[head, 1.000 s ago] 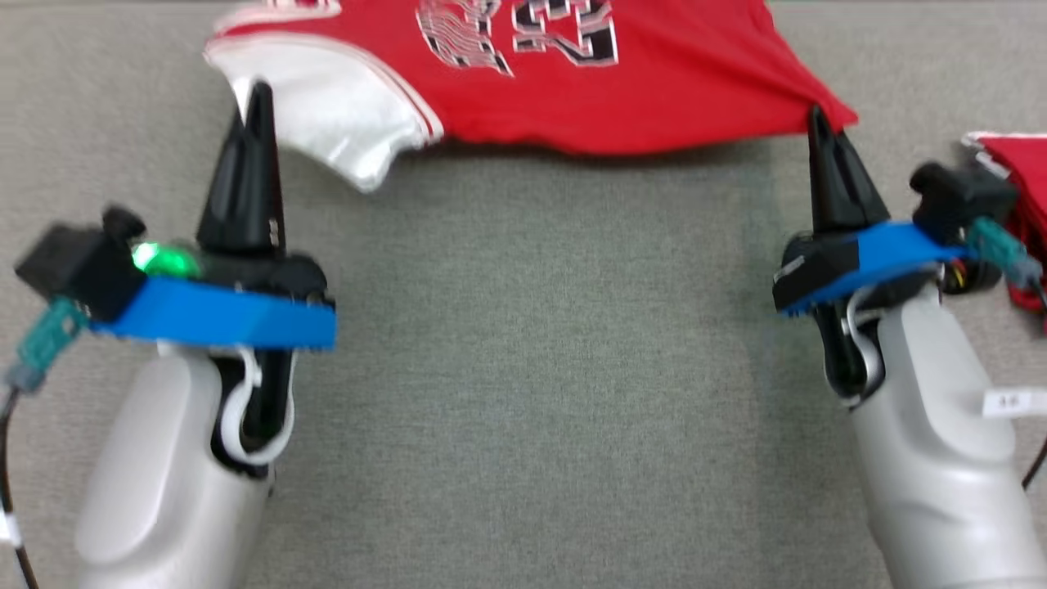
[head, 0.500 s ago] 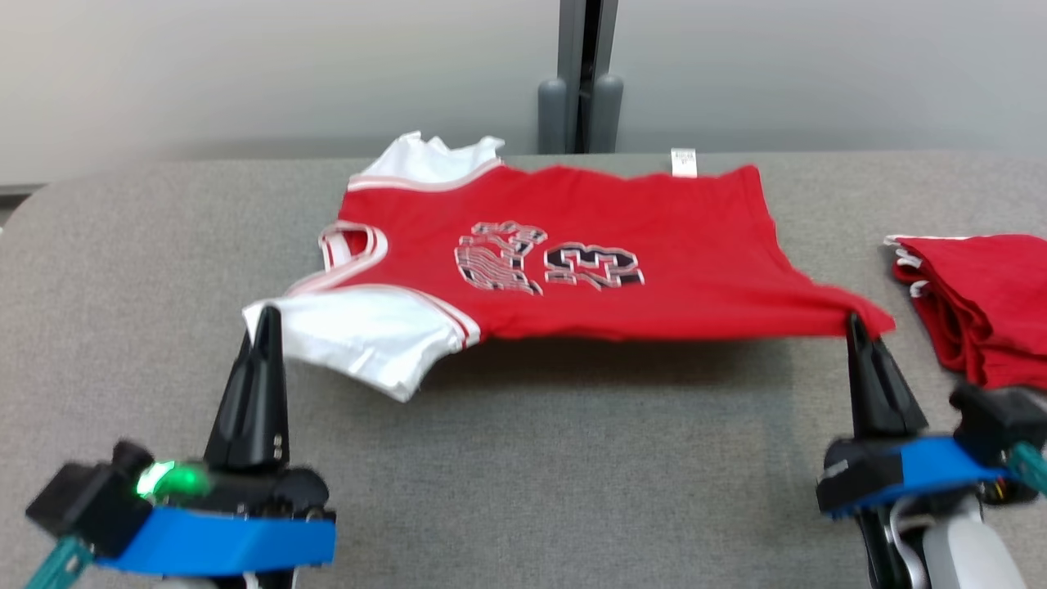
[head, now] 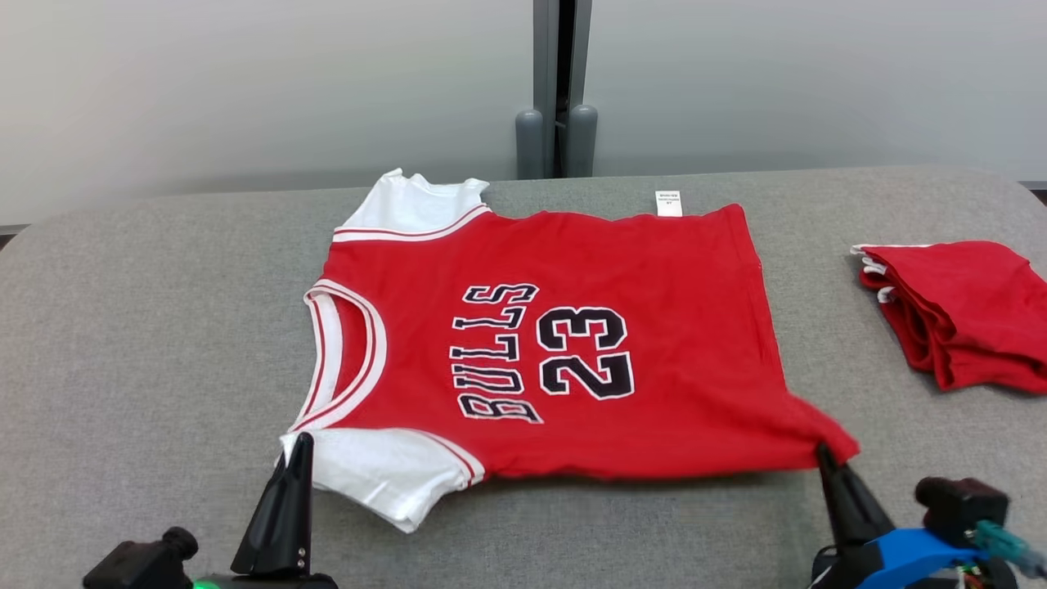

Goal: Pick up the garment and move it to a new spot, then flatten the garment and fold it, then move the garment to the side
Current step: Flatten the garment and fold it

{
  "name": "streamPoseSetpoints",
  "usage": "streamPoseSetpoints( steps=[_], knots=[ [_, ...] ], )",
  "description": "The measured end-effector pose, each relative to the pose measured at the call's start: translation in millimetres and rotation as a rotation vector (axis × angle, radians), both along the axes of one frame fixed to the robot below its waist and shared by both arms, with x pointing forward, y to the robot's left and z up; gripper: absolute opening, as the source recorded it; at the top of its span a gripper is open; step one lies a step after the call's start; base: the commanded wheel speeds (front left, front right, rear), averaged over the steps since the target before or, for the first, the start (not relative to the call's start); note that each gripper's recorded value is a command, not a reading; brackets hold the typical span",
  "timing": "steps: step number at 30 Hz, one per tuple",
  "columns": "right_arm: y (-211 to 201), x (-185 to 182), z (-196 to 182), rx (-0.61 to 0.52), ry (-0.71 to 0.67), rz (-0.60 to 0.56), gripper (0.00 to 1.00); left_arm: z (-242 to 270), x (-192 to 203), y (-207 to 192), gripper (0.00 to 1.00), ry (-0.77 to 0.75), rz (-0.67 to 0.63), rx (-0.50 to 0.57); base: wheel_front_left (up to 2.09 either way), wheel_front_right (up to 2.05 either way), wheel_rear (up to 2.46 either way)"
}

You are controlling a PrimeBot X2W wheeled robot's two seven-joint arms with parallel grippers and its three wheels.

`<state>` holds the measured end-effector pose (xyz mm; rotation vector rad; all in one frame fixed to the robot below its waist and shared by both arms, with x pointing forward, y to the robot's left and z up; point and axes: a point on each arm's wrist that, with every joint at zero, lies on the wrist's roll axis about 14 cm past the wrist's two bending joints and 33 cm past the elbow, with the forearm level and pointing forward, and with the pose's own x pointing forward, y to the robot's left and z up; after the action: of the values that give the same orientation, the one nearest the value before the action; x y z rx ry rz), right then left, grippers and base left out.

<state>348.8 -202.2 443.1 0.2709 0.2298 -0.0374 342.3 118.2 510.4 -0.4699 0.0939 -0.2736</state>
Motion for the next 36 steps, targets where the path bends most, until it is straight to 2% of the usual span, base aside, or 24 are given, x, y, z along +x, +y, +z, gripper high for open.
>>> streamPoseSetpoints(
  steps=[7, 11, 16, 23, 29, 36],
  knots=[
    [8.1, 5.3, -29.3, -0.003, 0.099, 0.028, 0.00, -24.3, 11.4, -5.6, 0.00, 0.049, -0.020, 0.018, 0.00, 0.00, 0.00],
    [9.7, 12.2, -35.0, -0.005, 0.121, 0.035, 0.00, -20.0, 27.1, -12.1, 0.00, 0.006, -0.053, 0.037, 0.00, 0.00, 0.00],
    [11.2, 28.7, -30.4, 0.004, 0.105, 0.037, 0.00, -7.8, 58.5, -26.0, 0.00, -0.075, -0.098, 0.106, 0.00, 0.00, 0.00],
    [-2.9, 58.5, -22.3, 0.017, 0.051, -0.017, 0.00, -0.9, 112.6, -42.3, 0.00, -0.131, -0.116, 0.137, 0.00, 0.00, 0.00],
    [-10.1, 80.4, -31.9, 0.006, 0.064, -0.037, 0.00, -16.7, 151.9, -40.2, 0.00, -0.111, -0.095, 0.169, 0.00, 0.00, 0.00],
    [-7.1, 106.2, -41.2, -0.014, 0.076, -0.022, 0.00, -46.9, 171.1, -35.0, 0.00, -0.047, -0.084, 0.206, 0.00, 0.00, 0.00]
  ],
)
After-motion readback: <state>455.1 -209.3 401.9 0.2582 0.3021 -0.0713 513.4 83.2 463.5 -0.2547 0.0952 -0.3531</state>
